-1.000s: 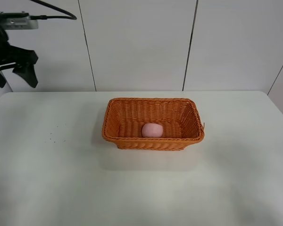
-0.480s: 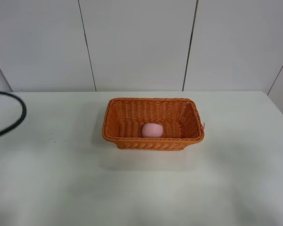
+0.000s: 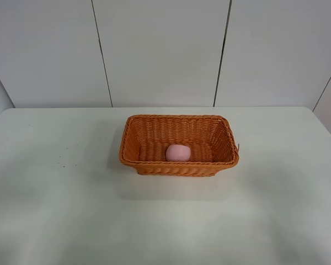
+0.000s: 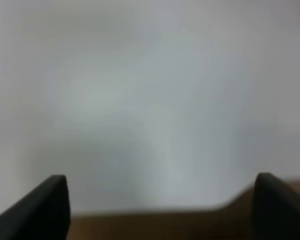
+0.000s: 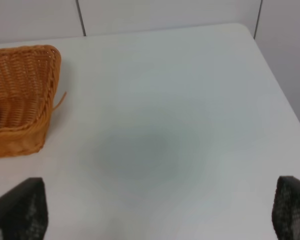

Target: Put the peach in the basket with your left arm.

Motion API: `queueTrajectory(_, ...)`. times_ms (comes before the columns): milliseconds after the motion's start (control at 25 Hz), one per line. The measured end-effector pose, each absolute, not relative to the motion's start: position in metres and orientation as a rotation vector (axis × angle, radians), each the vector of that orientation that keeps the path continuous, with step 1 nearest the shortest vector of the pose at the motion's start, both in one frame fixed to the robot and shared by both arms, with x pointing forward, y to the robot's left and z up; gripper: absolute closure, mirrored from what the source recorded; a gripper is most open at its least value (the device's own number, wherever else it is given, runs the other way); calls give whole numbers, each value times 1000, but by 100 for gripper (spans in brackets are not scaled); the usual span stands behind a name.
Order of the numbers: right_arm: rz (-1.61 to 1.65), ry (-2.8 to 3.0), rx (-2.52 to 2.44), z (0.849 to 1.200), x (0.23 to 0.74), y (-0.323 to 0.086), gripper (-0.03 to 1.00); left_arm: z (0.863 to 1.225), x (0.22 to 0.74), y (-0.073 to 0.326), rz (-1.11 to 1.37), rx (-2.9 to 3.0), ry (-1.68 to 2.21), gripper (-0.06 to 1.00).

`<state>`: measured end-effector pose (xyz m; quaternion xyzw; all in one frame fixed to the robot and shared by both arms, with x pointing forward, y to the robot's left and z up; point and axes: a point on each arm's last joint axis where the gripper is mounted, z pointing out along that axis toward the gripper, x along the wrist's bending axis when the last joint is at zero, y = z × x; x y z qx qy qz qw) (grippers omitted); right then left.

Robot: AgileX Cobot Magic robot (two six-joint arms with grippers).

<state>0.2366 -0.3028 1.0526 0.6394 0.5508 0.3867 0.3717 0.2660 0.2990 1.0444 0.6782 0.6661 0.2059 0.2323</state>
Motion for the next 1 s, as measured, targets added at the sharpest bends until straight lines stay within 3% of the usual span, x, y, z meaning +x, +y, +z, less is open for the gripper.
queueTrajectory(600, 991, 1412, 1639, 1053, 237, -303, 27, 1040, 230, 299, 772, 1660, 1618, 10)
queueTrajectory(1000, 991, 1412, 1639, 1053, 237, -303, 27, 1040, 227, 299, 784, 1647, 1604, 10)
